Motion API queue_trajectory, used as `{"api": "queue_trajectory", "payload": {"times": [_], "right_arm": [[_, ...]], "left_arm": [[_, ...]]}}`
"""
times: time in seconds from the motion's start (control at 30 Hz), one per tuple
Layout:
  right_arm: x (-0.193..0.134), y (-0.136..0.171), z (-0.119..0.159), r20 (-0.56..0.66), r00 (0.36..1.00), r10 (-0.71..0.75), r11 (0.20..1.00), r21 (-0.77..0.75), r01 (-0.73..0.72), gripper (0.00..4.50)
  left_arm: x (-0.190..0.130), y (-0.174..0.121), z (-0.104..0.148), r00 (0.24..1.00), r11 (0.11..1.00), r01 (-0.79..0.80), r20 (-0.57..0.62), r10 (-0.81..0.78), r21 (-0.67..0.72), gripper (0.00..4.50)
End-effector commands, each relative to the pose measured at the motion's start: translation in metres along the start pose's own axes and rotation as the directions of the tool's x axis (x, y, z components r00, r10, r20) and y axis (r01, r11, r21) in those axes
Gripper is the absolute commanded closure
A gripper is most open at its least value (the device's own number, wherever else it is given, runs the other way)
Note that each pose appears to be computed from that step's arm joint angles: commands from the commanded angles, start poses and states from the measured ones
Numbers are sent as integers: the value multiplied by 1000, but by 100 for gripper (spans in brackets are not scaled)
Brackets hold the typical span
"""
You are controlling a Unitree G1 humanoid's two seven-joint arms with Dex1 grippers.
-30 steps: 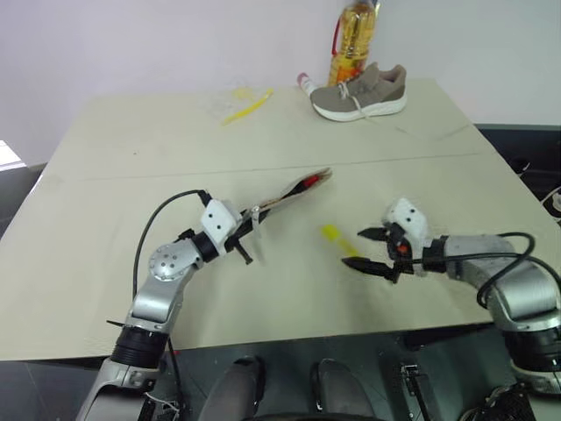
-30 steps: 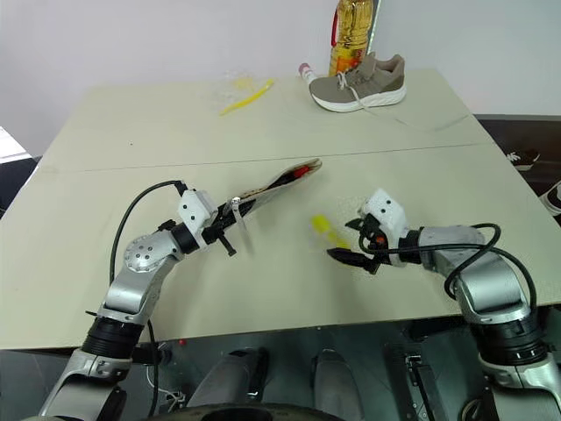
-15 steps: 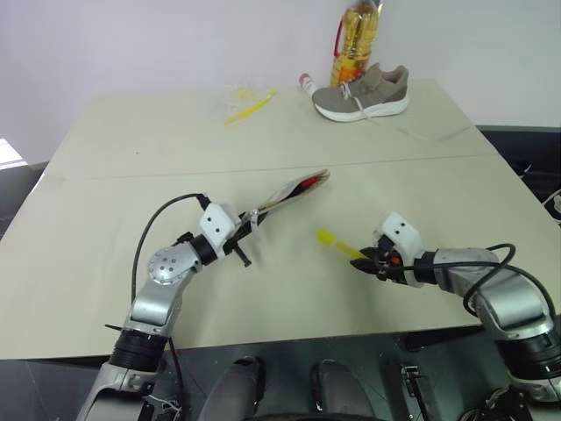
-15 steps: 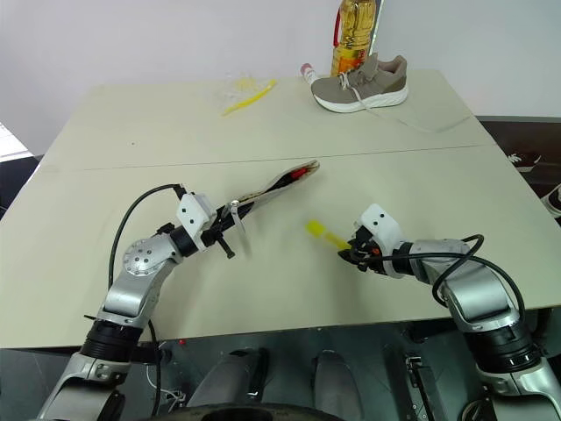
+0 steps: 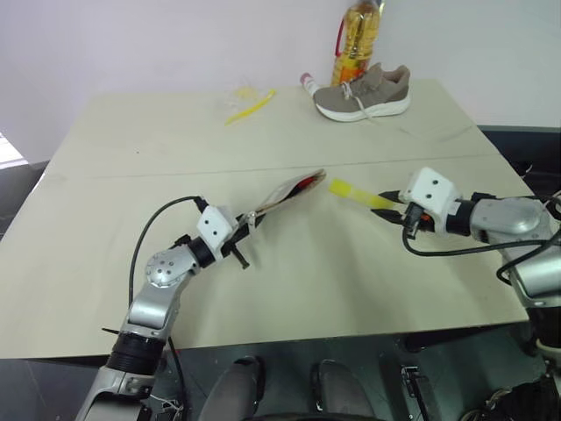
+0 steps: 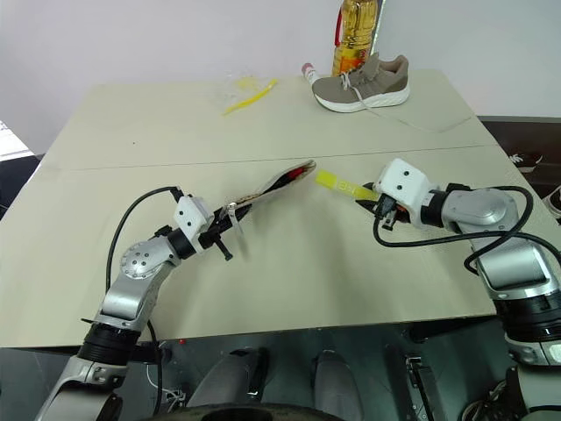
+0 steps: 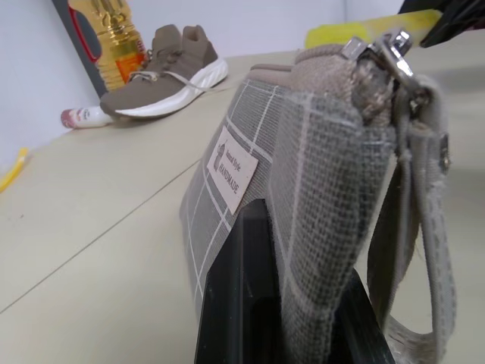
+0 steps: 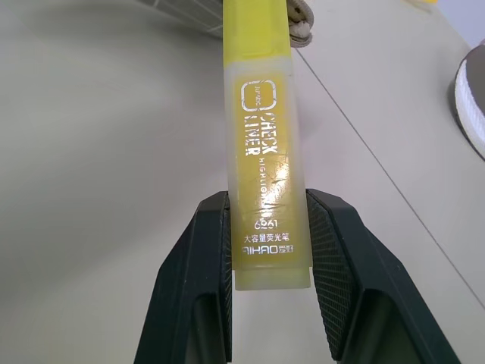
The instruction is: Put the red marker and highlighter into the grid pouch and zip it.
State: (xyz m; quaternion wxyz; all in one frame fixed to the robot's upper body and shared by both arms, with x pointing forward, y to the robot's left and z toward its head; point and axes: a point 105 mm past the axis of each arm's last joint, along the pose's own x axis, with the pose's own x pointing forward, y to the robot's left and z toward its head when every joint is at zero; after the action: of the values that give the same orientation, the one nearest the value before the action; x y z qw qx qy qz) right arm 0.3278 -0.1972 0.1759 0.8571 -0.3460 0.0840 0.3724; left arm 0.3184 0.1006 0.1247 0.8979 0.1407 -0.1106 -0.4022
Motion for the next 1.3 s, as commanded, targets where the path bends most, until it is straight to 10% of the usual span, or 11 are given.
{"api": "queue_trajectory", "payload": {"times": [0.03, 0.77, 1.3], "right_arm": [[1, -6, 14, 39, 999, -24, 999, -30, 26, 365], [14, 17, 30, 27, 995, 96, 968, -233, -87, 365], [26, 37, 67, 3, 972, 237, 530, -838, -126, 365]], "left_arm": [[2, -2, 16, 998, 1000, 12, 61, -13, 20, 450], [8, -15, 23, 993, 996, 90, 77, -91, 20, 450], [8, -30, 35, 943, 944, 331, 42, -331, 8, 450]]}}
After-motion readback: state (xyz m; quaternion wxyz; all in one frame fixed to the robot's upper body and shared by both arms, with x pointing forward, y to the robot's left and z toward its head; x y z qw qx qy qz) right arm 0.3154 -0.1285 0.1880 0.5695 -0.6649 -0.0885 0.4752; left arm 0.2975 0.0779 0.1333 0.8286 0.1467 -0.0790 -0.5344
